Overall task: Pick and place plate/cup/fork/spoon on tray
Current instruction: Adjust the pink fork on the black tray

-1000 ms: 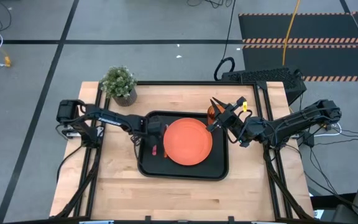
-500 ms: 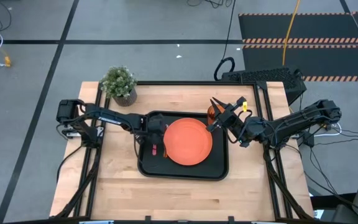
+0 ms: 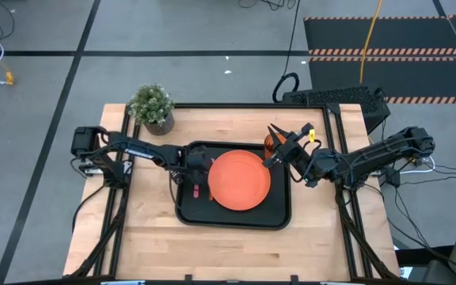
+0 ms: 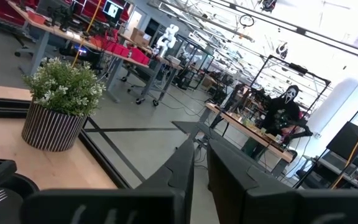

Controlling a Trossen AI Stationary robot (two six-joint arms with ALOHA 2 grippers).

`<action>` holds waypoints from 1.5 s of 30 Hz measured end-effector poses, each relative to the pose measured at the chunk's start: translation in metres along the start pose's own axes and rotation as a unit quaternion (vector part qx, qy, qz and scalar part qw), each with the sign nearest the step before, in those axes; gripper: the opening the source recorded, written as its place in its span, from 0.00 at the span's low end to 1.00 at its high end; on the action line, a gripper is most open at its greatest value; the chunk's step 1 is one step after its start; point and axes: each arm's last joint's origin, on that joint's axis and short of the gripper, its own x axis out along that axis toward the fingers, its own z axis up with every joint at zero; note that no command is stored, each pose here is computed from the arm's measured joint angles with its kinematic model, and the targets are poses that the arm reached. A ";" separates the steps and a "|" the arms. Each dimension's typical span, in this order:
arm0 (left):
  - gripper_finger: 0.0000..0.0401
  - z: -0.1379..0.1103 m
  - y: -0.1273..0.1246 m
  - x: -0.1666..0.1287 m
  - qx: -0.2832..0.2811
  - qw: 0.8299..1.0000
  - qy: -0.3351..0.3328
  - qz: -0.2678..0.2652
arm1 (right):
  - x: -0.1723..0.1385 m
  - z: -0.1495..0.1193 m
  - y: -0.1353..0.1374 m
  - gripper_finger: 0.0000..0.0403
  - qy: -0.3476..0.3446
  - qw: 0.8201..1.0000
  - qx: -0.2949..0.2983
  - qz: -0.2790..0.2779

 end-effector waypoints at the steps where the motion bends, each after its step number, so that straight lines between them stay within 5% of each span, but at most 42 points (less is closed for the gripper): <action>1: 0.06 0.000 -0.001 0.000 -0.003 1.000 0.001 -0.002 | 0.000 0.000 0.000 0.09 0.000 1.000 0.000 0.000; 45: 0.06 0.015 -0.022 -0.004 0.003 0.999 0.042 -0.001 | 0.000 0.000 0.000 0.09 0.000 1.000 0.000 0.000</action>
